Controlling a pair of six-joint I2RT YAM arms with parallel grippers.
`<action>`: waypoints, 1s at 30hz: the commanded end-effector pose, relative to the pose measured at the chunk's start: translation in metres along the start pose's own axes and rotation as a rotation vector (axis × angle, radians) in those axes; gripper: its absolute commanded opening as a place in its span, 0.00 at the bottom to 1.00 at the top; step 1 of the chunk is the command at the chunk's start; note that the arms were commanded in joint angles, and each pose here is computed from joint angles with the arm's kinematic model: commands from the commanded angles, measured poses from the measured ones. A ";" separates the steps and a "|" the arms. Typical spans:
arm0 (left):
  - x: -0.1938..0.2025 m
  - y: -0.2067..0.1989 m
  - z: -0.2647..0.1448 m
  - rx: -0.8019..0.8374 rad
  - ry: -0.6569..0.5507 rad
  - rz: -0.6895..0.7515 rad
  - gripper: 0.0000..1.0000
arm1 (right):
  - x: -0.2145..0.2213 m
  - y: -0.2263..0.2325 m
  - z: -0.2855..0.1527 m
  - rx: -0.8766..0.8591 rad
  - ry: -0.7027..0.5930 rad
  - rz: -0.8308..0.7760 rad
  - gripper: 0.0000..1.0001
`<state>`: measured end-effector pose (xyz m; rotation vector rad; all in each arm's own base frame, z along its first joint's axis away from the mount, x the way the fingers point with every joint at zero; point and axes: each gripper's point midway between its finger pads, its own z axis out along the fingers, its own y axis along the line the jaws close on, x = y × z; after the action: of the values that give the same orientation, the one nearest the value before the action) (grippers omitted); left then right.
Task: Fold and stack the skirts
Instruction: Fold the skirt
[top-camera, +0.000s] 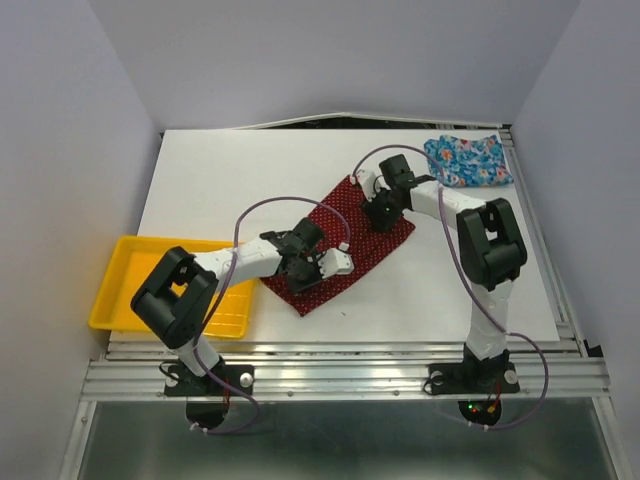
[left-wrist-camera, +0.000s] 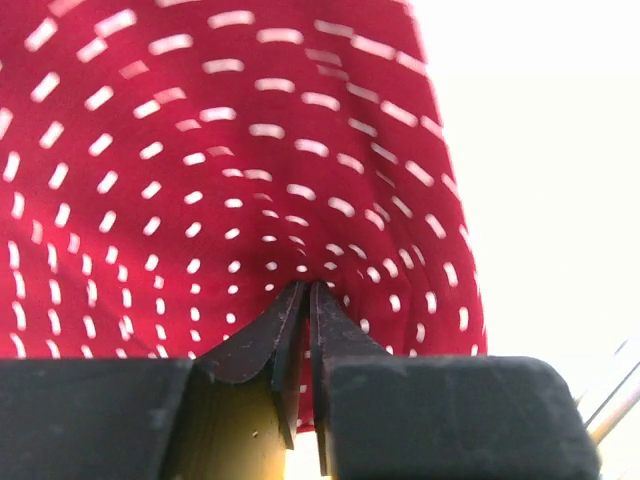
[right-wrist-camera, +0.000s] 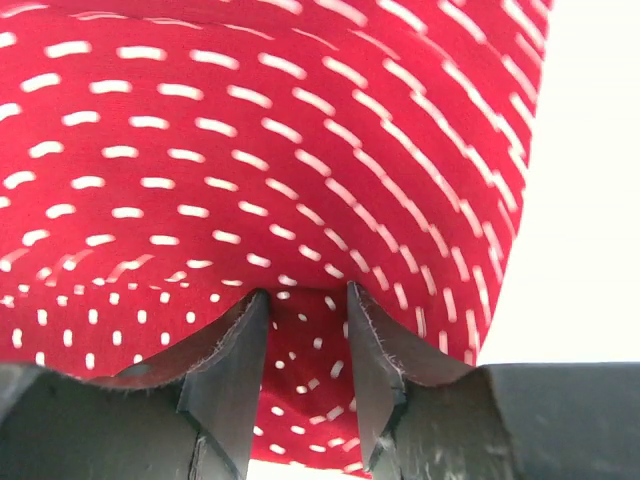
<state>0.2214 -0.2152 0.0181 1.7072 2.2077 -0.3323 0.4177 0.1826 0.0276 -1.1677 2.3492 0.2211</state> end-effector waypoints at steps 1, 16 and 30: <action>-0.047 -0.017 0.014 0.071 -0.079 -0.146 0.26 | -0.036 -0.087 0.015 0.236 -0.045 0.003 0.43; -0.158 0.037 -0.048 -0.155 -0.409 -0.414 0.44 | -0.034 -0.034 -0.100 0.144 -0.256 0.549 0.53; -0.225 0.087 -0.031 -0.281 -0.468 -0.373 0.46 | 0.008 -0.060 -0.070 0.162 -0.414 0.999 0.45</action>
<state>0.3169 -0.3553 0.0889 0.9874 2.2484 -0.4388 0.3720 0.1263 0.0497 0.0306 2.5472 0.4730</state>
